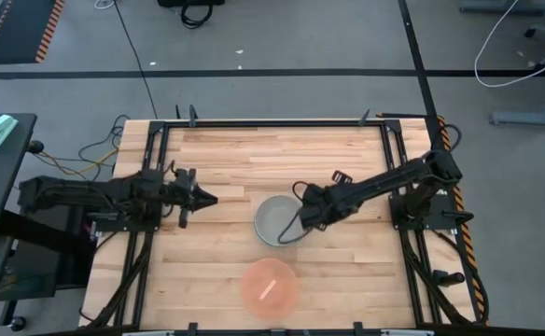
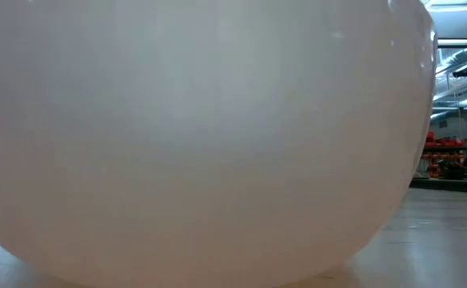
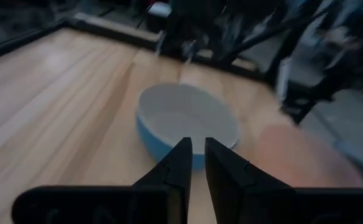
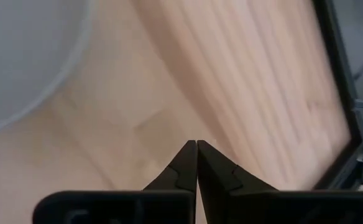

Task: Nest bowls inside each other
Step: Stack the orange bowl on the gray bowl

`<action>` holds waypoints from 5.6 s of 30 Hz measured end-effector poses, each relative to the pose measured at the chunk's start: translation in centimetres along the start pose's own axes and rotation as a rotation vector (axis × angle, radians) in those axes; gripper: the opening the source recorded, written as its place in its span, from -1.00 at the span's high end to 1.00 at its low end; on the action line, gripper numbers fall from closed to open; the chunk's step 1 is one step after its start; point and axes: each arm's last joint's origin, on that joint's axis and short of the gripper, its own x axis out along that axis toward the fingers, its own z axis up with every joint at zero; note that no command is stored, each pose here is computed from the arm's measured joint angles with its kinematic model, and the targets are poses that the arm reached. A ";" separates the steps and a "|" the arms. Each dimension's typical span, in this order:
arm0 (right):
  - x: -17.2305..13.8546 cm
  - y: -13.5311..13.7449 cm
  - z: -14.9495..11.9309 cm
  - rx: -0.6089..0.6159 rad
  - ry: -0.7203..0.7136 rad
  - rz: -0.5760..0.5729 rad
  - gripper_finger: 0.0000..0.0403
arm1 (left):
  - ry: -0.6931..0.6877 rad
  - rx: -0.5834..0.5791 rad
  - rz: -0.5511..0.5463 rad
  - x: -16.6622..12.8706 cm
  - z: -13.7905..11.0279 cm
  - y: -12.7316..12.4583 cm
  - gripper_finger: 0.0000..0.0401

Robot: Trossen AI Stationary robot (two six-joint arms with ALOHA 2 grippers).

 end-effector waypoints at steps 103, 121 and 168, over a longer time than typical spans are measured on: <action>3.1 -10.1 -5.1 0.377 -0.223 0.423 0.78 | 0.964 -0.263 0.214 20.3 -2.9 -14.5 0.80; 3.1 -10.1 -5.1 0.379 -0.226 0.417 0.78 | 0.987 -0.231 0.166 20.4 -2.3 -14.7 0.91; 3.0 -10.1 -4.9 0.267 -0.280 0.387 0.78 | 0.890 -0.175 0.426 24.6 14.9 -1.6 0.95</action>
